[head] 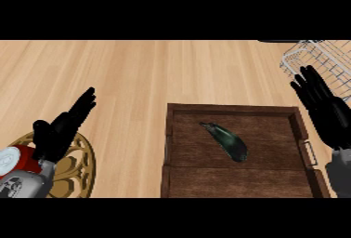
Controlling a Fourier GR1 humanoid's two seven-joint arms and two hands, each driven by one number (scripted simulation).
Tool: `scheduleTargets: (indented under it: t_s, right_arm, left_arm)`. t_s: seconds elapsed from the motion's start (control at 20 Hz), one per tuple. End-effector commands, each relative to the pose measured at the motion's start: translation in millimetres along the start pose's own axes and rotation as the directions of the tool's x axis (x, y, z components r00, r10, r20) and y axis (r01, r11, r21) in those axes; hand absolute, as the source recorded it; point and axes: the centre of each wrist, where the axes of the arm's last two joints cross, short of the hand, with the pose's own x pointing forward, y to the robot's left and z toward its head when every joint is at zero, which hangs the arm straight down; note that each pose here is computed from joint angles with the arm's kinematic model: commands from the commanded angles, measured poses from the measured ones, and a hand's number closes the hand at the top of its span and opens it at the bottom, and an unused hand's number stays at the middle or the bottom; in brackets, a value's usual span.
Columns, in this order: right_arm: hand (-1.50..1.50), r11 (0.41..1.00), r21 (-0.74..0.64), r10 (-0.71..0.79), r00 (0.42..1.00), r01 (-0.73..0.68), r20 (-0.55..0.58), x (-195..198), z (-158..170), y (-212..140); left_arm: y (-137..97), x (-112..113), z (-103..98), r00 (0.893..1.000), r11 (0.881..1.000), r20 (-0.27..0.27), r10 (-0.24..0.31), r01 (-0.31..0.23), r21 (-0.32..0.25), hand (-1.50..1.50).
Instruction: Pick the eggplant from the tray and place it in the tiered basket
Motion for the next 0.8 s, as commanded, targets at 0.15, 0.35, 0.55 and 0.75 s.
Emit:
scheduleTargets:
  t_s: [0.15,0.35,0.55,0.75]
  right_arm:
    - [1.50,0.891,0.350,-0.284,0.956,0.290,-0.070,7.5,-57.5,41.4]
    - [1.50,0.931,0.350,-0.039,0.979,0.108,-0.198,5.2,-71.3,29.6]
    - [-1.50,0.614,0.456,-0.451,0.760,0.645,-0.468,-53.9,-66.8,77.4]
    - [-1.50,0.487,0.633,-0.438,0.796,0.601,-0.419,-23.0,-91.0,36.1]
  left_arm:
    - [-21.9,26.8,-16.8,0.982,0.997,0.188,0.028,-0.041,0.068,0.00]
    - [-42.6,30.6,-21.9,0.969,0.992,0.238,0.062,-0.087,0.096,0.00]
    - [-60.6,34.9,-21.4,0.965,0.990,0.249,0.084,-0.110,0.093,0.00]
    - [-68.0,40.0,-25.3,0.966,0.982,0.240,0.097,-0.132,0.133,0.00]
